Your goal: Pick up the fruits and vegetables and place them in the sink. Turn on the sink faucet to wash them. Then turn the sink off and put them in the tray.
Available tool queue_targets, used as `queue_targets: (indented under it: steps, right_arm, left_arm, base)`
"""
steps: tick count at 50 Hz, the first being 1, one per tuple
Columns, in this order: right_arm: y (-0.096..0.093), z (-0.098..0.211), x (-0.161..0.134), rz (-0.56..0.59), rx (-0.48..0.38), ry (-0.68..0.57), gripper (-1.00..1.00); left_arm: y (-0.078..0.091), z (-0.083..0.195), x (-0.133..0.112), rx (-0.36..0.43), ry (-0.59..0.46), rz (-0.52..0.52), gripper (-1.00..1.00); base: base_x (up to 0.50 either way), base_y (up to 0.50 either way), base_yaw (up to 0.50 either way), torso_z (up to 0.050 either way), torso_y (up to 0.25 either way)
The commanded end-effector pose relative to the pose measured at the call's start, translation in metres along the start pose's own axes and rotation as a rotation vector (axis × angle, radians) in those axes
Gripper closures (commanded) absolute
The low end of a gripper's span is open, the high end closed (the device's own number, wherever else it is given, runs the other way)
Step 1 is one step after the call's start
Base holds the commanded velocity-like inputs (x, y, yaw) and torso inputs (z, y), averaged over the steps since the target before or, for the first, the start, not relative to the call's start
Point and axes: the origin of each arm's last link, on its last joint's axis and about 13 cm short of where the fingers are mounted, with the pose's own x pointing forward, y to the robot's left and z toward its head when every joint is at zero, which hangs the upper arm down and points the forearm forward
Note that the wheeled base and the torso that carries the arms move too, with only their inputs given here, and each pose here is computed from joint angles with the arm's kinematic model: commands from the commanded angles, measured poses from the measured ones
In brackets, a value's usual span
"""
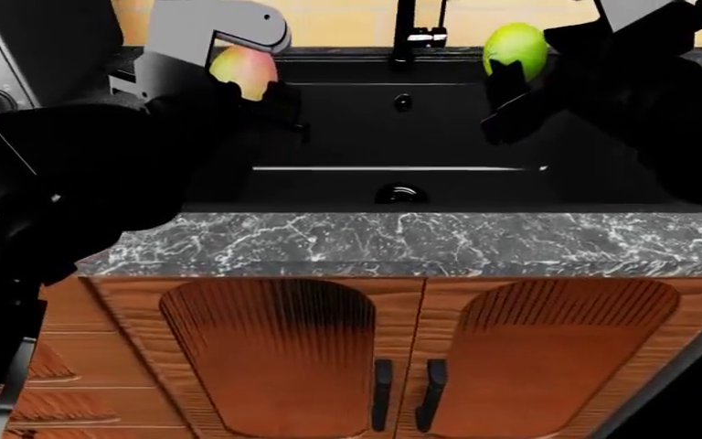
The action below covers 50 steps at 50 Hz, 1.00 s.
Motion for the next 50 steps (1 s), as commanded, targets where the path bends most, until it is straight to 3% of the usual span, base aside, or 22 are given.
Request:
queue_targets:
  steps: [1, 8, 17, 34, 50]
  right_arm:
    - [-0.006, 0.004, 0.004, -0.013, -0.018, 0.003, 1.00]
    - [-0.006, 0.006, 0.005, -0.012, -0.026, 0.002, 1.00]
    - [-0.007, 0.011, 0.005, -0.013, -0.039, -0.006, 1.00]
    - [-0.008, 0.016, 0.004, -0.025, -0.053, -0.007, 1.00]
    - [-0.008, 0.016, 0.006, -0.013, -0.058, 0.003, 1.00]
  left_arm:
    - [0.005, 0.008, -0.001, 0.012, -0.012, 0.034, 1.00]
    - [0.008, 0.011, 0.000, 0.023, 0.011, 0.036, 1.00]
    - [0.011, 0.014, -0.004, 0.027, 0.009, 0.042, 1.00]
    - [0.011, 0.016, -0.006, 0.030, 0.009, 0.033, 1.00]
    - [0.012, 0.018, -0.006, 0.033, 0.018, 0.034, 1.00]
  base:
    - [0.21, -0.49, 0.00, 0.000, 0.000]
    - [0.26, -0.43, 0.00, 0.000, 0.000]
    - [0.05, -0.01, 0.00, 0.000, 0.002]
    - [0.42, 0.00, 0.00, 0.000, 0.001]
    - [0.16, -0.04, 0.00, 0.048, -0.005]
